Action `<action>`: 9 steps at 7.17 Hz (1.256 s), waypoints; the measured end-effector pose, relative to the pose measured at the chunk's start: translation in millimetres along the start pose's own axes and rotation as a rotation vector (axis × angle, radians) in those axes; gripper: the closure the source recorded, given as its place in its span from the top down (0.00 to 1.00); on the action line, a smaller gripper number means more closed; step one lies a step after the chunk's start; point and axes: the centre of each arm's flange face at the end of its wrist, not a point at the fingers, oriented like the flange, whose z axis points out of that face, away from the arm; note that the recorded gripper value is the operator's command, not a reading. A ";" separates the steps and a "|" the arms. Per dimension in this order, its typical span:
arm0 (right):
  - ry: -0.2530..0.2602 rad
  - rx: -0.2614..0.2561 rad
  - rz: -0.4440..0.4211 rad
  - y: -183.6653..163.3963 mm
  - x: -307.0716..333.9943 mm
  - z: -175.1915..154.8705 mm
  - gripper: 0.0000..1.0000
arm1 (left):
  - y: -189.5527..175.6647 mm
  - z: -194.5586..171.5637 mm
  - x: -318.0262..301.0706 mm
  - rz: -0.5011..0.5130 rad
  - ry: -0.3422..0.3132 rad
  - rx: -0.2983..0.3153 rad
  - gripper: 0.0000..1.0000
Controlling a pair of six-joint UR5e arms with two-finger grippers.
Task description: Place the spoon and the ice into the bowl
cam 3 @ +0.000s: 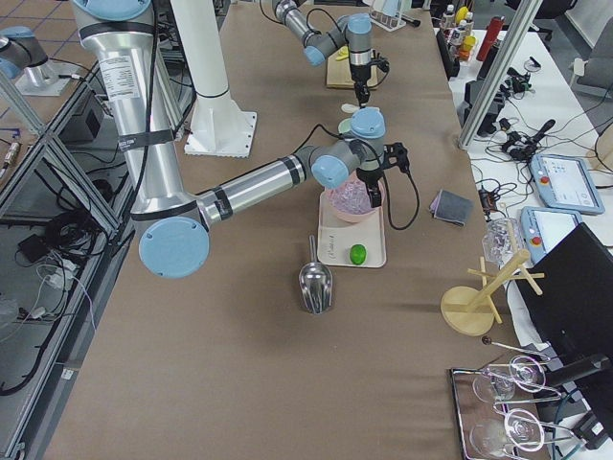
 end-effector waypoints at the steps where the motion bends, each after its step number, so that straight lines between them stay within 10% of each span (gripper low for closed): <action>1: 0.001 -0.002 0.001 1.0 0.9 0.5 0.99 | 1.6 1.7 6.4 0.001 0.001 0.010 0.96; 9: 0.022 -0.035 -0.065 17.6 -42.0 40.6 0.85 | -8.5 -67.7 -78.3 0.054 0.047 0.033 0.97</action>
